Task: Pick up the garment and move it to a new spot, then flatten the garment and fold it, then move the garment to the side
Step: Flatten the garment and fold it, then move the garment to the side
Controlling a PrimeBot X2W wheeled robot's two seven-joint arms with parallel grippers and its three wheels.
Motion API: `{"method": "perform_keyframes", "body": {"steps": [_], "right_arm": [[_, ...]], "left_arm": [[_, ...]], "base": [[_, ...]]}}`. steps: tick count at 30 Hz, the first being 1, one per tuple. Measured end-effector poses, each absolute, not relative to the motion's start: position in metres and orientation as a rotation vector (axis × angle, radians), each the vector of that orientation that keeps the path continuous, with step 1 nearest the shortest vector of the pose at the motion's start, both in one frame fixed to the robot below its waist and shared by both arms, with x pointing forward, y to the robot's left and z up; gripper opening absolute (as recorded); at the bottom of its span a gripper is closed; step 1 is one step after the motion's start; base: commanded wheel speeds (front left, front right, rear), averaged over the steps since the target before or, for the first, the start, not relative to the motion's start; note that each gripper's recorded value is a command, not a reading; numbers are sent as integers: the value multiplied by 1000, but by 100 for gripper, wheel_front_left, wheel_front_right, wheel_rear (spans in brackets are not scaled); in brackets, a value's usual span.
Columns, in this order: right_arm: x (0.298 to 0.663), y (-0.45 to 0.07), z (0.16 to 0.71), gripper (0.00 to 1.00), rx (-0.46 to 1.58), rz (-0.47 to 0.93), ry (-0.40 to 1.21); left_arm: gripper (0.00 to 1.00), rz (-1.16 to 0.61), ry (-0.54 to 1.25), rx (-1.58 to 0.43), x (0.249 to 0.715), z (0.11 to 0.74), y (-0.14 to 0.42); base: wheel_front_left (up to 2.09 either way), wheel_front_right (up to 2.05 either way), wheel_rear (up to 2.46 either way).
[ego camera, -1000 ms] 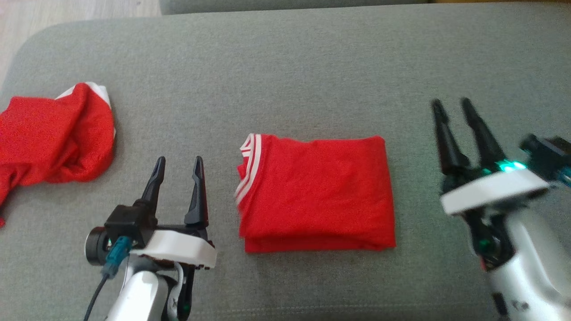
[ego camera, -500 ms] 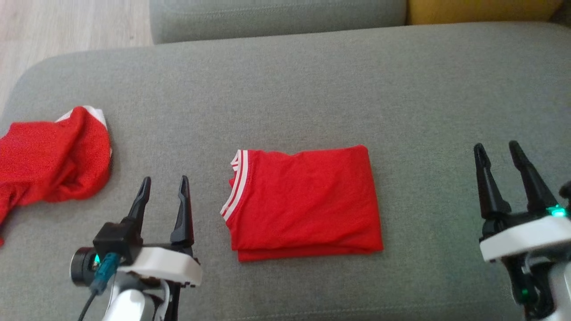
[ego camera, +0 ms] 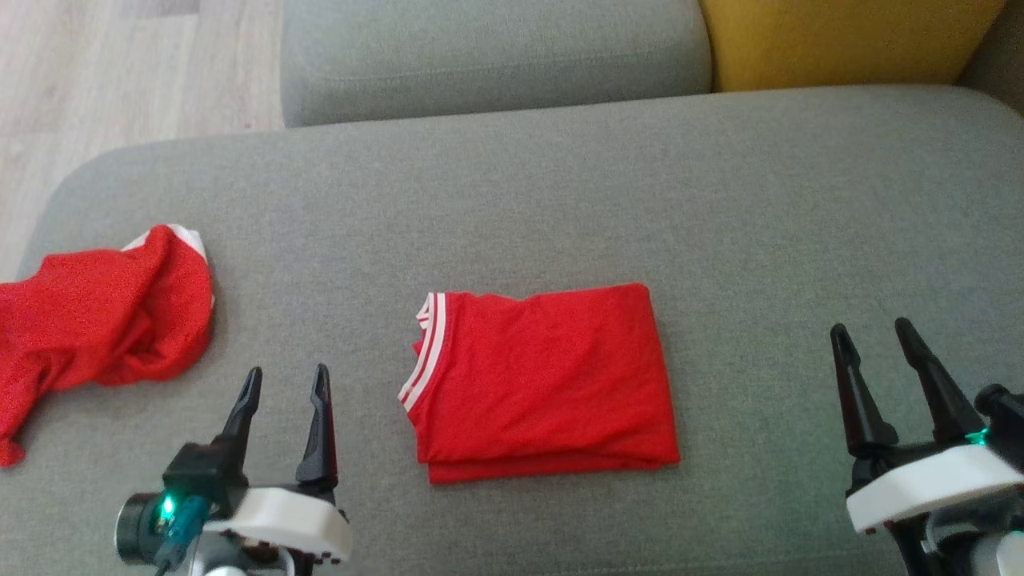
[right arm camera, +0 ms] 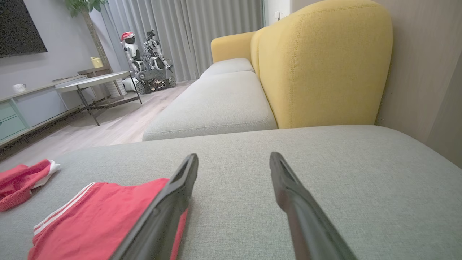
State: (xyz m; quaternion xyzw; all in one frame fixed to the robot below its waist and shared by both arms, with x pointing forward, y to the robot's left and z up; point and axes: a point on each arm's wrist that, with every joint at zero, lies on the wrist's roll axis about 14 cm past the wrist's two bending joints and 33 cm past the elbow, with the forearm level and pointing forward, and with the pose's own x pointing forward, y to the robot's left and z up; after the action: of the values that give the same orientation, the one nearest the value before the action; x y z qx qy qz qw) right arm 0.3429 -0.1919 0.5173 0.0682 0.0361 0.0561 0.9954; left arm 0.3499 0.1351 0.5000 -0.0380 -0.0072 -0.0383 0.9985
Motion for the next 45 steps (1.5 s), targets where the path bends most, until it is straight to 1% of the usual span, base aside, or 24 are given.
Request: {"method": "perform_keyframes", "body": {"steps": [11, 33, 40, 45], "right_arm": [[334, -187, 516, 100, 131, 122, 78], [333, -184, 515, 100, 123, 130, 83], [336, -181, 510, 100, 123, 140, 104], [342, -168, 499, 100, 124, 180, 150]], "left_arm": [[100, -61, -18, -58, 338, 502, 147], [100, -56, -6, -43, 334, 498, 154], [100, -34, -3, -41, 332, 497, 160], [100, 1, -14, -43, 331, 501, 169]], "base": [[0, 0, 0], [0, 0, 0], [0, 0, 0], [0, 0, 0]]}}
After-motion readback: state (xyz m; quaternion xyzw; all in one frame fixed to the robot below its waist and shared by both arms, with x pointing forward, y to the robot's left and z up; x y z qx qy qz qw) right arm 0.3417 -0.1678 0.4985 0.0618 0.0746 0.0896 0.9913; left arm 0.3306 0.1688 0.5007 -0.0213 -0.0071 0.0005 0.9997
